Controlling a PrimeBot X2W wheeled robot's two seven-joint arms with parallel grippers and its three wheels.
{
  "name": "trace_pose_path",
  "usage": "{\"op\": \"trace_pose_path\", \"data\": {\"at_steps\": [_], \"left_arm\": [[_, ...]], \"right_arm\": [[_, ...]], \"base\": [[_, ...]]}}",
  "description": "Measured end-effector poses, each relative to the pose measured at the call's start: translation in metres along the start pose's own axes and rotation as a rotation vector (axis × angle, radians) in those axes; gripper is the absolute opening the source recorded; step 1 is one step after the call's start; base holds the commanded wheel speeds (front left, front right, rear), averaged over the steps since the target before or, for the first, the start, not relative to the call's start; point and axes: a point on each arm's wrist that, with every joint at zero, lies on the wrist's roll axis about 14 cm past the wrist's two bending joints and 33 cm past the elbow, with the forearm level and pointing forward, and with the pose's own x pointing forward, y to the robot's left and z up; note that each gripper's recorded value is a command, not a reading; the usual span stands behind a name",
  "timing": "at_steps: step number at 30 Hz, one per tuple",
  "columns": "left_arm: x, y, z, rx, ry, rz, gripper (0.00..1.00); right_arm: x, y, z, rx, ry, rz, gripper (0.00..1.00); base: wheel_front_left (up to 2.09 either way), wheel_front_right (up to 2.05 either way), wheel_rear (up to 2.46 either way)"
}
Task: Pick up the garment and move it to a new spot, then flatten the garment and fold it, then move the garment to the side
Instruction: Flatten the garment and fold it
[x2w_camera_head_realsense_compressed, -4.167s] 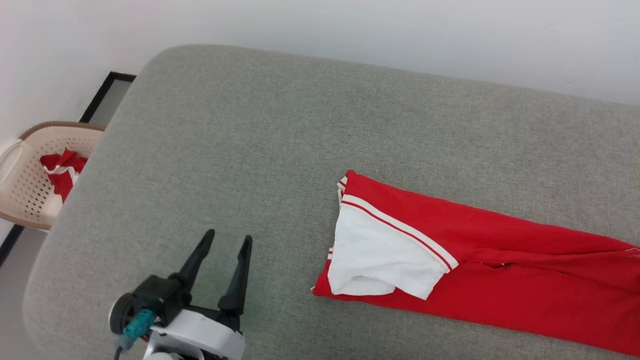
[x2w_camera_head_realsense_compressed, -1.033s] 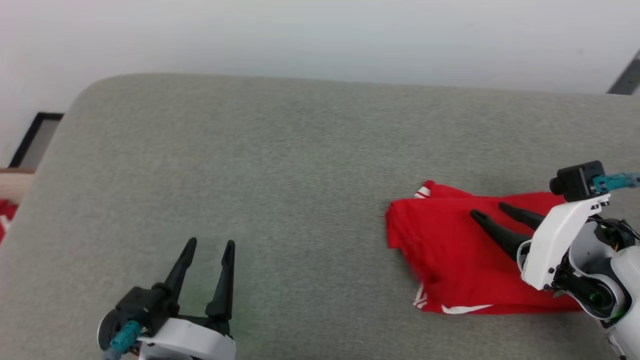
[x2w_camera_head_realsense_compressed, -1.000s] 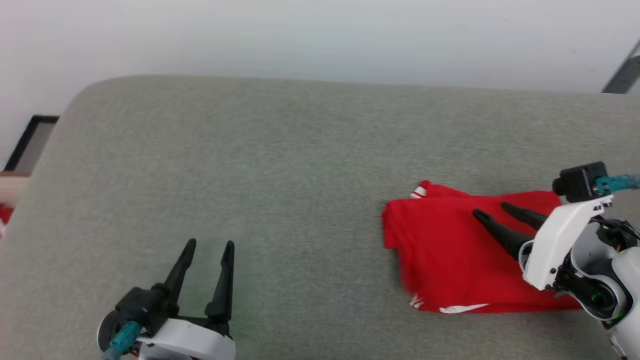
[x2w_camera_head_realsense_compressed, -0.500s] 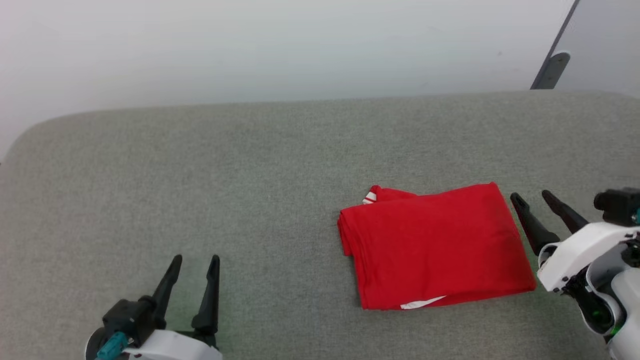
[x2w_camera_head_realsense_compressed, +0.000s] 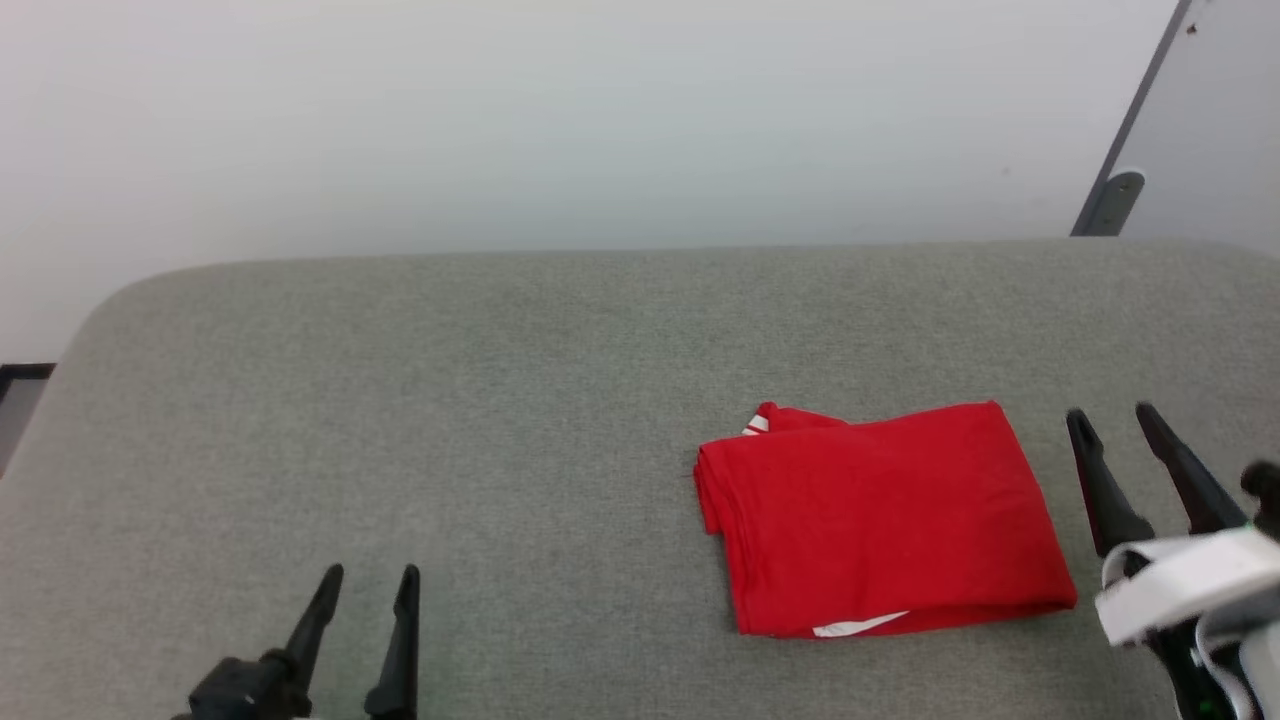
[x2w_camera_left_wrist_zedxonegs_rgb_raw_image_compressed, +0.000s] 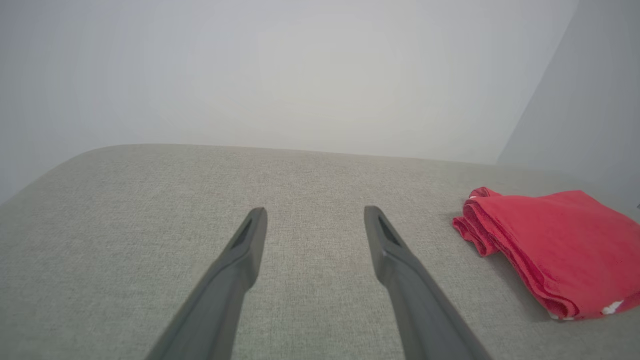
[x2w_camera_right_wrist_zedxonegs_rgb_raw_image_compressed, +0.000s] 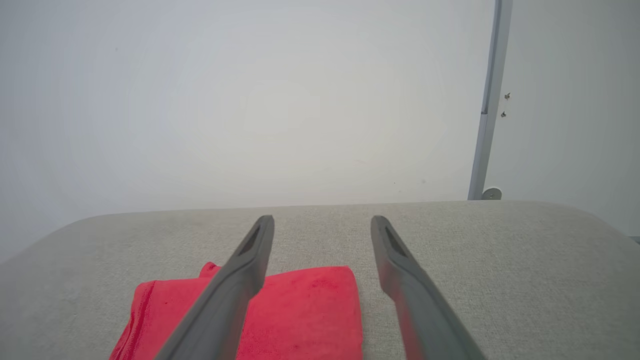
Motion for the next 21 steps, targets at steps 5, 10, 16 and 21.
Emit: {"op": "trace_pose_path", "data": {"at_steps": [5,10,16,21], "left_arm": [[-0.011,-0.002,0.002,0.018,-0.006,-0.003,1.00],[-0.022,-0.001,0.008,0.027,-0.024,0.005,1.00],[-0.037,0.000,0.013,0.027,-0.040,0.017,1.00],[-0.043,0.002,0.019,0.031,-0.058,0.023,1.00]], "right_arm": [[-0.017,0.002,0.005,-0.015,-0.049,-0.025,1.00],[-0.036,0.004,0.004,-0.020,-0.069,-0.046,1.00],[-0.056,0.008,0.002,-0.020,-0.075,-0.055,1.00],[-0.065,0.011,0.008,-0.021,-0.088,-0.065,1.00]], "base": [[0.00,0.00,0.00],[0.00,0.00,0.00],[0.00,0.00,0.00],[0.00,0.00,0.00]]}}
